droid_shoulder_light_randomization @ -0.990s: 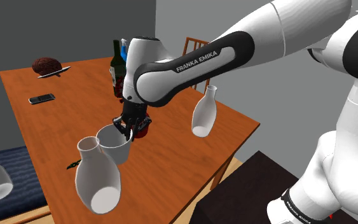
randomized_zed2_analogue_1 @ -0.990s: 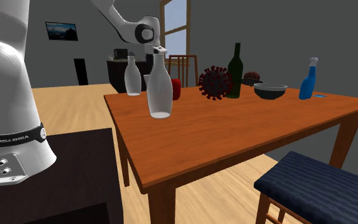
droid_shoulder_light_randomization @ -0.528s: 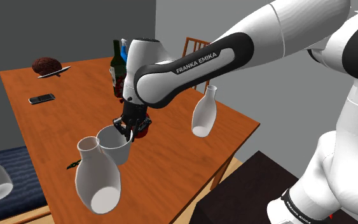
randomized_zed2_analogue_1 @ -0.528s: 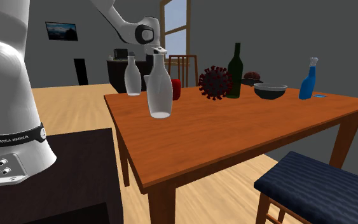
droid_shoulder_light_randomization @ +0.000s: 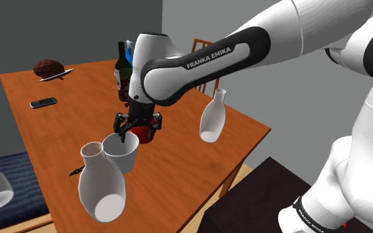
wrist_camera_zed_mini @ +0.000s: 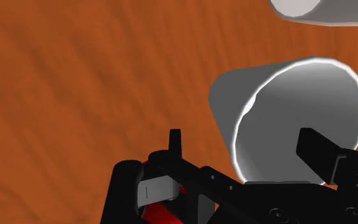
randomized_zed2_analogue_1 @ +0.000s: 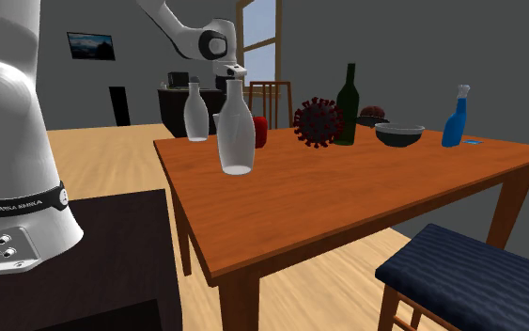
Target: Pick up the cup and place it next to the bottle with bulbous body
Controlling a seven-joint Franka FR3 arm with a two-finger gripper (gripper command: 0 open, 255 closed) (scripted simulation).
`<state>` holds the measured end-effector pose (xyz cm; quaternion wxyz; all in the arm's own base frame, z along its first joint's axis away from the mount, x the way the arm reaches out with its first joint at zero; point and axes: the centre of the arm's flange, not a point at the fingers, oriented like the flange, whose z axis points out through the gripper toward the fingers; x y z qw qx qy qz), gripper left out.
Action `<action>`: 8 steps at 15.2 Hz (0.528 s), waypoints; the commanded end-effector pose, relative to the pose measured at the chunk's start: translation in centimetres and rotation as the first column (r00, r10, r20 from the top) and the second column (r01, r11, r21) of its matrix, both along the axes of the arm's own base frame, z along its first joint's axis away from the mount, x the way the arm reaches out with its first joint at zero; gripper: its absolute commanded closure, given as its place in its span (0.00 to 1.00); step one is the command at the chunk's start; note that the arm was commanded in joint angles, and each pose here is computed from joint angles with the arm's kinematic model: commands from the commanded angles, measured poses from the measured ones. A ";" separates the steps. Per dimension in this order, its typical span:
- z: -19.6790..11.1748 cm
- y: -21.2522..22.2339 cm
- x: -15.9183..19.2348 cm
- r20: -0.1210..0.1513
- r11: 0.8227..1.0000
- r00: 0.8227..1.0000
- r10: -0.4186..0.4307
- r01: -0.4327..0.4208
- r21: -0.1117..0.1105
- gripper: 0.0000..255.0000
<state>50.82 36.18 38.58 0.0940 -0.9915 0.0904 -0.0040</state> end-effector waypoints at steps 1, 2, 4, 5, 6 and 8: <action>2.2 -0.4 -0.1 0.000 1.000 1.000 0.000 0.000 0.000 0.00; 3.2 -0.6 -0.1 0.000 1.000 1.000 0.000 0.000 0.000 0.00; 3.2 -0.6 -0.1 0.000 1.000 1.000 0.000 0.000 0.000 0.00; 3.2 -0.6 -0.1 0.000 1.000 1.000 0.000 0.000 0.000 0.00; 3.2 -0.6 -0.1 0.000 1.000 1.000 0.000 0.000 0.000 0.00; 3.2 -0.6 -0.1 0.000 1.000 1.000 0.000 0.000 0.000 0.00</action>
